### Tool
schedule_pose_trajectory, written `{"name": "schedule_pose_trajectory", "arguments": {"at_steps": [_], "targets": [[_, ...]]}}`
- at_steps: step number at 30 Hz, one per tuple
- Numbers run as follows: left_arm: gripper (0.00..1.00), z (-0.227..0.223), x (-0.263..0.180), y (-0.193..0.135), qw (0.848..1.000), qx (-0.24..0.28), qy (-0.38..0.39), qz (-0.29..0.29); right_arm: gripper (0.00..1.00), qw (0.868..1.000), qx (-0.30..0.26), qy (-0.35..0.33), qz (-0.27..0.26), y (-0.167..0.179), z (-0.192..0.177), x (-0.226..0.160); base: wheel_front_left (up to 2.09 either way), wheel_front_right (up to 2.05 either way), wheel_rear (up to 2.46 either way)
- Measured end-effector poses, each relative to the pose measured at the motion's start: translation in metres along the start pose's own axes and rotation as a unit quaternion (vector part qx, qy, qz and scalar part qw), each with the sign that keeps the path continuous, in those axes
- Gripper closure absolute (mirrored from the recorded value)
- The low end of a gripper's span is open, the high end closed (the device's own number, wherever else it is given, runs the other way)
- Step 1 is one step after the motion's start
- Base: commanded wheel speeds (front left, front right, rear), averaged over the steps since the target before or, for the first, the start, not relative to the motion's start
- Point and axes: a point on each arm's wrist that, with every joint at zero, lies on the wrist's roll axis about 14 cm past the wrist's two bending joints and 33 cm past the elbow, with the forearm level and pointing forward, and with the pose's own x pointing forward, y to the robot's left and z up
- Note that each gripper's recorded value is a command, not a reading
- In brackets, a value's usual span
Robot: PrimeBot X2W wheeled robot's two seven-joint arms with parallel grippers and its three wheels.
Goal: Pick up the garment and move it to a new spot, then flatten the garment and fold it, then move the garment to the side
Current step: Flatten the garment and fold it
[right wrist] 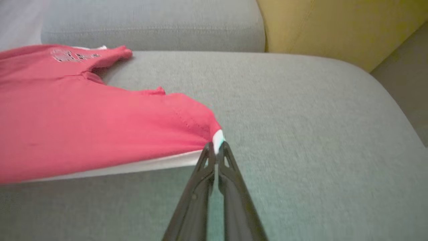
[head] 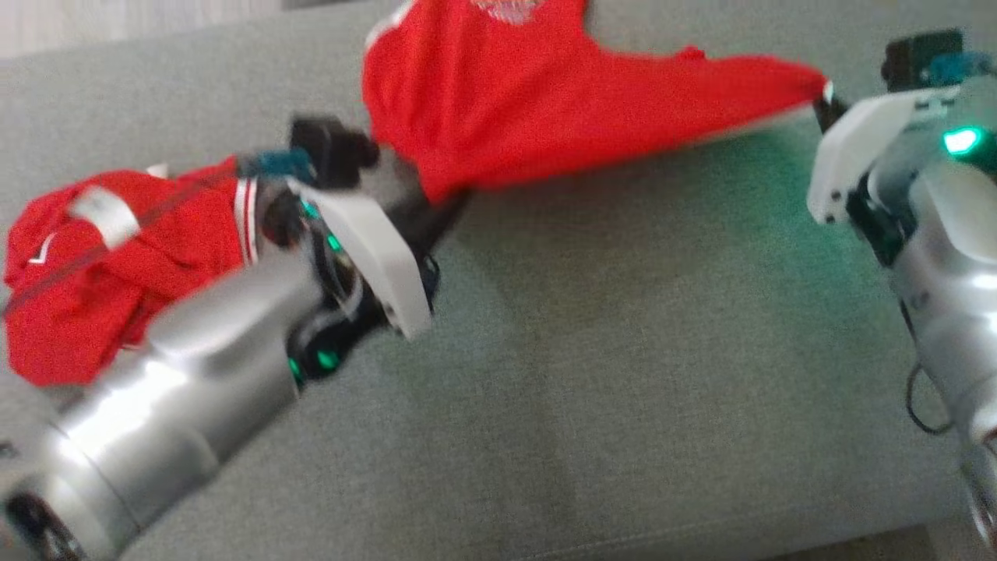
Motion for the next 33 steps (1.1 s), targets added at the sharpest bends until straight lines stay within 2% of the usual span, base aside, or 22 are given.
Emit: {"name": "schedule_pose_trajectory", "arguments": {"at_steps": [8,18,27,33], "targets": [[1.00,-0.048,-0.015,-0.061,0.998,-0.045,0.019,-0.040,1.00,0.996,0.013,0.088,0.013,-0.019,-0.054,-0.043,0.00,0.00,0.00],[1.00,-0.073,-0.019,-0.124,0.995,-0.067,0.007,-0.072,1.00,0.993,0.056,0.105,0.022,-0.049,-0.091,-0.099,0.00,0.00,0.00],[1.00,-0.064,-0.015,-0.106,0.996,-0.079,-0.028,-0.039,1.00,0.997,0.061,0.026,0.030,-0.046,-0.049,-0.090,0.00,0.00,0.00],[1.00,-0.041,-0.012,-0.081,0.993,-0.090,-0.069,-0.007,1.00,0.998,0.045,-0.034,0.041,-0.025,-0.004,-0.066,0.00,0.00,0.00]]}}
